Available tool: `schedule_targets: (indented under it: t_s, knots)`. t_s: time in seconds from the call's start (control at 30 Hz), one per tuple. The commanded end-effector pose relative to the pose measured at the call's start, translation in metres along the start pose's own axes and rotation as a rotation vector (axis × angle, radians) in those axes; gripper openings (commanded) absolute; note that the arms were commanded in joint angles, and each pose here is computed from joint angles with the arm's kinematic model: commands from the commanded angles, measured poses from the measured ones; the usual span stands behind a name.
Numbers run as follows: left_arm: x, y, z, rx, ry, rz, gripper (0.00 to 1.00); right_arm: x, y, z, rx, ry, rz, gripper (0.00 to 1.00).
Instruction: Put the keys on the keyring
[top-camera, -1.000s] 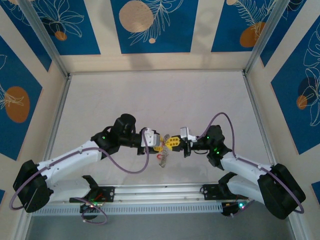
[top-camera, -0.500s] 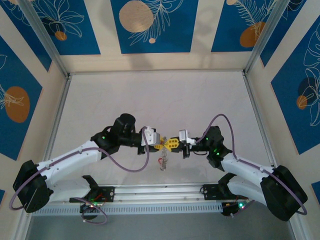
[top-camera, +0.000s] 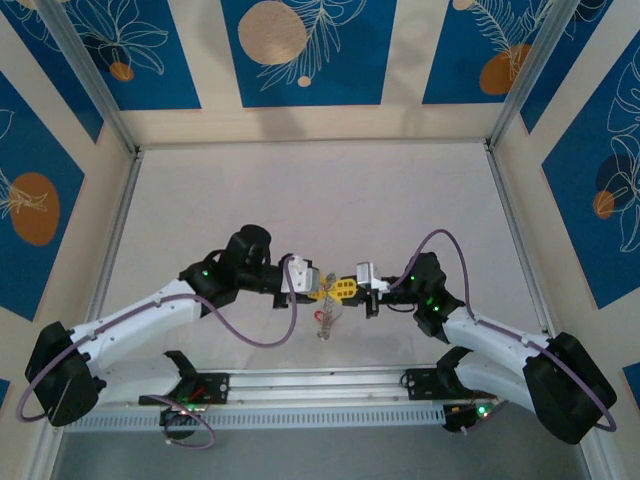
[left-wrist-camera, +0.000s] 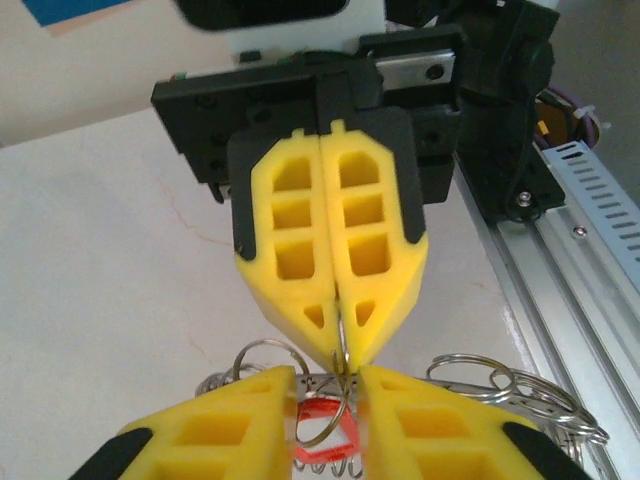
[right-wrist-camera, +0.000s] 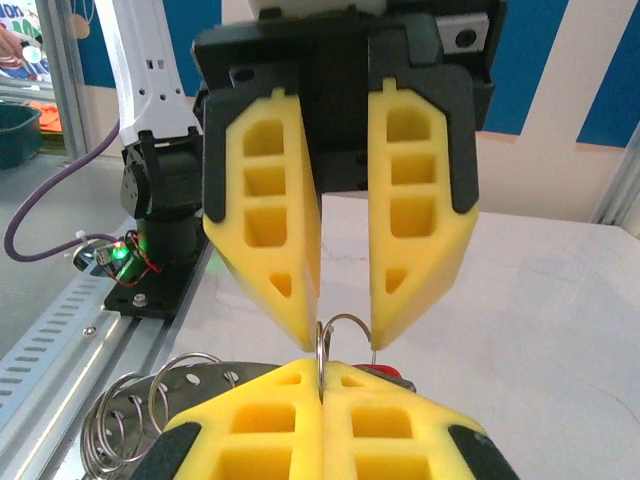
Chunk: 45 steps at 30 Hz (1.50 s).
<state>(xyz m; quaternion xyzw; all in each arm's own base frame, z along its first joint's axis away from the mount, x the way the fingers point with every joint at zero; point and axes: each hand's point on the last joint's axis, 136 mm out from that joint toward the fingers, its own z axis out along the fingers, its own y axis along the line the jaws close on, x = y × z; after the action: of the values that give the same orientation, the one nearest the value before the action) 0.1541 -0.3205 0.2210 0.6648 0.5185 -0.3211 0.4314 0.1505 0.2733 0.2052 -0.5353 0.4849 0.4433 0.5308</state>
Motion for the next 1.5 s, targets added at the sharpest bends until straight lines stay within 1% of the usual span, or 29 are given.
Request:
schedule_targets:
  t_s: [0.0, 0.13, 0.27, 0.37, 0.53, 0.63, 0.8, 0.93, 1.13, 1.2, 1.23, 1.33, 1.47]
  knots:
    - [-0.01, -0.011, 0.001, 0.085, -0.009, 0.043, 0.15, -0.01, -0.002, 0.001, 0.012, -0.017, -0.047, 0.0]
    - [-0.011, -0.011, 0.002, 0.092, -0.011, 0.05, 0.14, -0.011, -0.002, 0.002, 0.015, -0.018, -0.048, 0.0]
    - [-0.009, -0.009, 0.002, 0.076, -0.008, 0.038, 0.21, -0.012, -0.004, 0.002, 0.023, -0.022, -0.053, 0.0]
    - [-0.003, -0.009, 0.004, 0.072, 0.01, 0.026, 0.23, -0.012, -0.004, 0.003, 0.022, -0.024, -0.056, 0.0]
    - [0.003, -0.006, 0.005, 0.049, 0.027, 0.006, 0.2, -0.014, -0.003, 0.003, 0.02, -0.028, -0.06, 0.0]
    - [0.006, -0.003, 0.005, 0.031, 0.041, 0.003, 0.17, -0.014, -0.003, 0.003, 0.022, -0.028, -0.061, 0.0]
    - [0.014, 0.002, 0.006, -0.005, 0.074, -0.005, 0.17, -0.015, -0.005, 0.003, 0.036, -0.031, -0.07, 0.0]
    - [0.012, 0.001, 0.006, -0.002, 0.07, -0.009, 0.16, -0.014, -0.005, 0.003, 0.039, -0.028, -0.073, 0.0]
    - [0.003, 0.004, 0.003, -0.005, 0.052, -0.01, 0.06, -0.01, -0.004, 0.005, 0.039, -0.013, -0.073, 0.0]
    - [0.002, 0.006, 0.002, -0.012, 0.058, -0.01, 0.01, -0.007, -0.005, 0.005, 0.043, -0.004, -0.074, 0.0]
    - [0.002, 0.006, 0.002, -0.014, 0.062, -0.01, 0.0, -0.006, -0.005, 0.005, 0.048, 0.001, -0.074, 0.0]
    - [0.004, 0.012, 0.0, -0.043, 0.091, -0.016, 0.0, -0.002, -0.007, 0.005, 0.063, 0.024, -0.076, 0.05]
    - [0.013, 0.019, -0.003, -0.069, 0.174, -0.015, 0.0, 0.007, -0.01, 0.005, 0.083, 0.076, -0.074, 0.08]
